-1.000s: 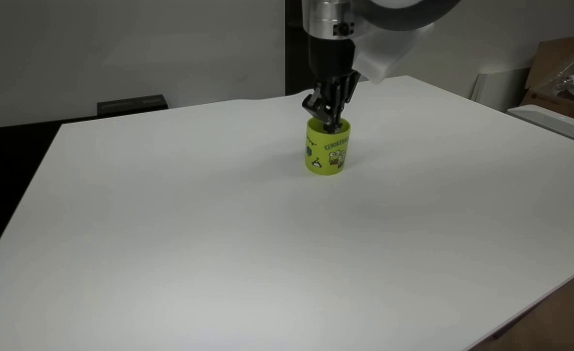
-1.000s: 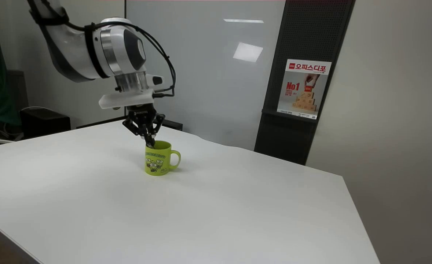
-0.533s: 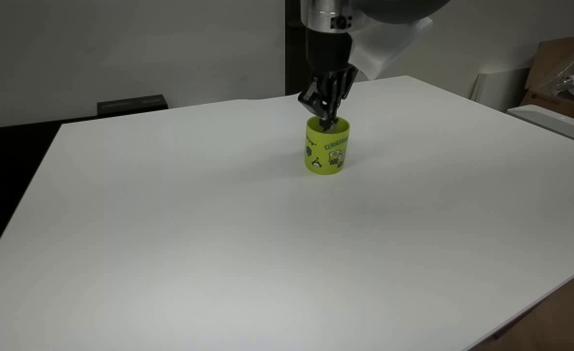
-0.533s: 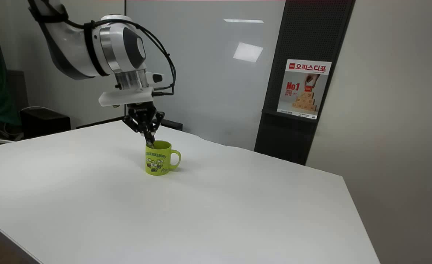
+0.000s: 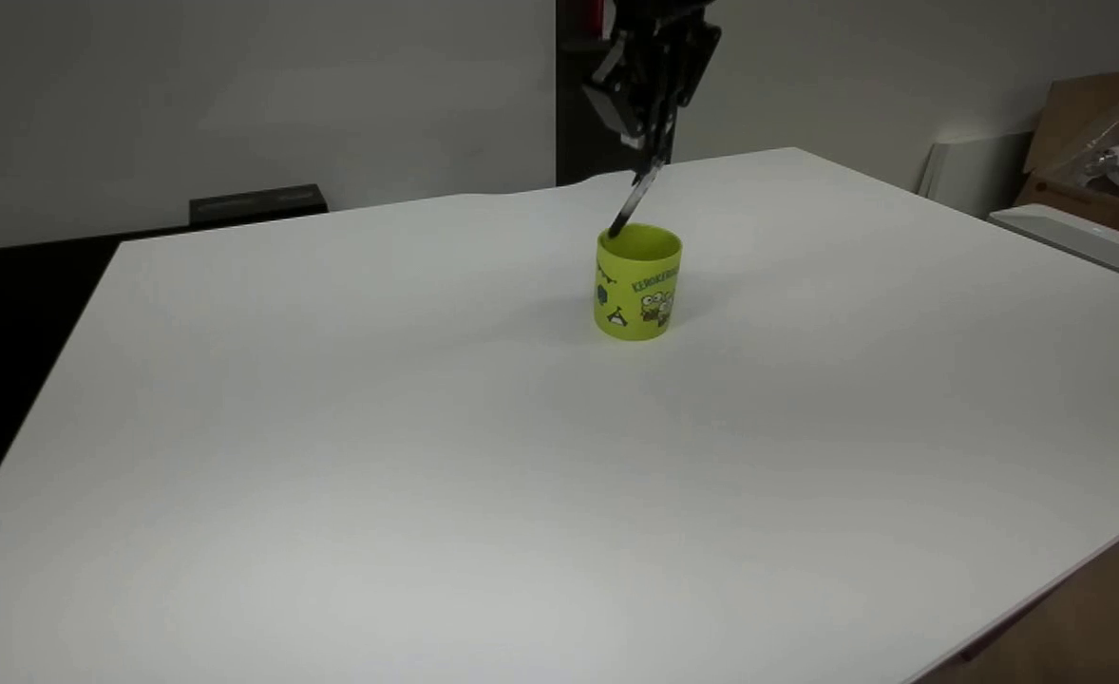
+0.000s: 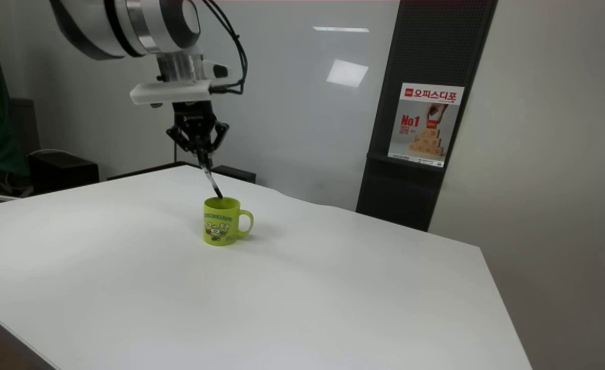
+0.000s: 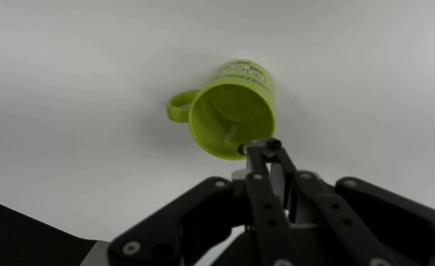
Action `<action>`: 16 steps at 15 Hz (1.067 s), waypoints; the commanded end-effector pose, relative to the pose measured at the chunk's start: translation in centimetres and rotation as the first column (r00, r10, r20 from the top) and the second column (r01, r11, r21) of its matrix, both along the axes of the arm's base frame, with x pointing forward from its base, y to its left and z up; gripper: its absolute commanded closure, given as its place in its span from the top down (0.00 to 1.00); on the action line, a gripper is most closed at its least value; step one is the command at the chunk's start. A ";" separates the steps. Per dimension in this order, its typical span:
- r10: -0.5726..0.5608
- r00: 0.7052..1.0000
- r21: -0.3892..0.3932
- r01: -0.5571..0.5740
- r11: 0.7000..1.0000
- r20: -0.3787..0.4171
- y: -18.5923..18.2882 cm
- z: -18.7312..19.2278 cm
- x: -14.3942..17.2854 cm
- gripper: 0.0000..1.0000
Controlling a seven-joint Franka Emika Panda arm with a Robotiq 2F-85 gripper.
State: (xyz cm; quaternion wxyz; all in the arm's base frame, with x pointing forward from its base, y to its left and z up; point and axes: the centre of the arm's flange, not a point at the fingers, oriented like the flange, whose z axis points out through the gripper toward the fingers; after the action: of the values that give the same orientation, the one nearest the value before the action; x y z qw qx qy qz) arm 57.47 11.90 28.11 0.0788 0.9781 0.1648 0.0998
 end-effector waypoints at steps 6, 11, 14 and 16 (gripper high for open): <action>0.018 0.980 0.274 0.038 0.961 -0.199 -0.9 9.9 -0.8 0.03; -0.062 0.912 0.416 0.244 0.876 -0.406 -3.4 8.4 0.7 0.03; -0.103 0.876 0.499 0.361 0.788 -0.471 -6.3 6.2 0.2 0.03; -0.121 0.857 0.560 0.427 0.710 -0.501 -7.8 4.4 -0.2 0.03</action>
State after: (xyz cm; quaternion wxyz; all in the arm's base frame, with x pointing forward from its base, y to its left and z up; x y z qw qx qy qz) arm 57.09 6.04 34.14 -0.2320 0.9696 0.0229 -0.0739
